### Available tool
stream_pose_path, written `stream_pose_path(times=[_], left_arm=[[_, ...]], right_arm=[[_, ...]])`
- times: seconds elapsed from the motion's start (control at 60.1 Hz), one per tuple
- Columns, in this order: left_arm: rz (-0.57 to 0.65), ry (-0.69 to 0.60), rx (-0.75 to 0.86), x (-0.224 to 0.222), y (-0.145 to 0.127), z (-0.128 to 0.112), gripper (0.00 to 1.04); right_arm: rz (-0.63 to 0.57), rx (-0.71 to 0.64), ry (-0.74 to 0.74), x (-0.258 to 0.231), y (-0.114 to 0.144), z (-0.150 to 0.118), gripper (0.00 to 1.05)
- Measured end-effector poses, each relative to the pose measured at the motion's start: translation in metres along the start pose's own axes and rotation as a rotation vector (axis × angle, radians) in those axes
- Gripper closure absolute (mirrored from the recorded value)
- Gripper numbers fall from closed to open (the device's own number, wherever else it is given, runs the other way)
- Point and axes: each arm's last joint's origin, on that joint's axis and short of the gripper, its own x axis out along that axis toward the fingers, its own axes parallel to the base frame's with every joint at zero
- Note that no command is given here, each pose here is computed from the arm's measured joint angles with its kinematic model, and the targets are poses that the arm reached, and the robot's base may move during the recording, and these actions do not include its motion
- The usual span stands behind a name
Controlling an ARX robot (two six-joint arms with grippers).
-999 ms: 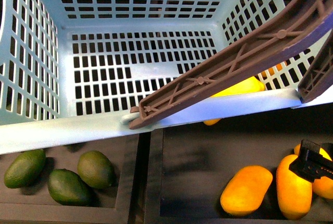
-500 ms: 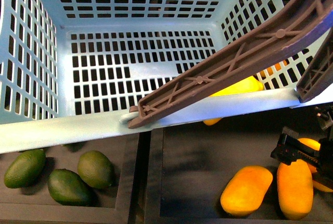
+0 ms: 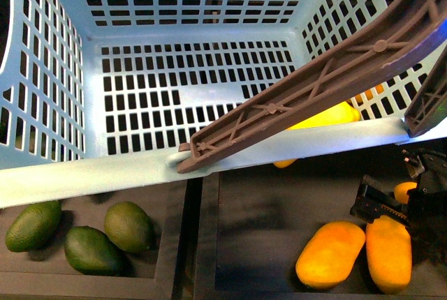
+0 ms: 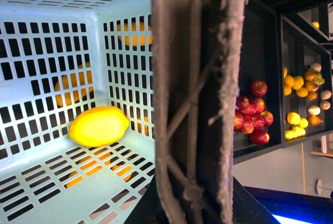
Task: Pick lemon and mango into basket
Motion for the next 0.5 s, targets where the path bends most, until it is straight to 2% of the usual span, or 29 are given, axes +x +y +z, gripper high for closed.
stream_pose_path(times=[0.05, 0.1, 0.266, 0.35, 0.5], left_arm=[[0.0, 0.0, 0.0, 0.0, 0.0, 0.0, 0.99], [0.0, 0.0, 0.0, 0.0, 0.0, 0.0, 0.99], [0.0, 0.0, 0.0, 0.0, 0.0, 0.0, 0.99], [0.0, 0.0, 0.0, 0.0, 0.0, 0.0, 0.99], [-0.001, 0.001, 0.0, 0.0, 0.0, 0.0, 0.99]], right_arm=[[-0.002, -0.001, 0.002, 0.001, 0.001, 0.0, 0.09], [-0.01, -0.003, 0.001, 0.002, 0.002, 0.001, 0.14], [-0.016, 0.004, 0.007, 0.003, 0.002, 0.002, 0.4], [-0.01, 0.017, 0.002, 0.0, 0.002, 0.003, 0.48], [0.017, 0.044, -0.016, -0.011, 0.001, 0.01, 0.53]])
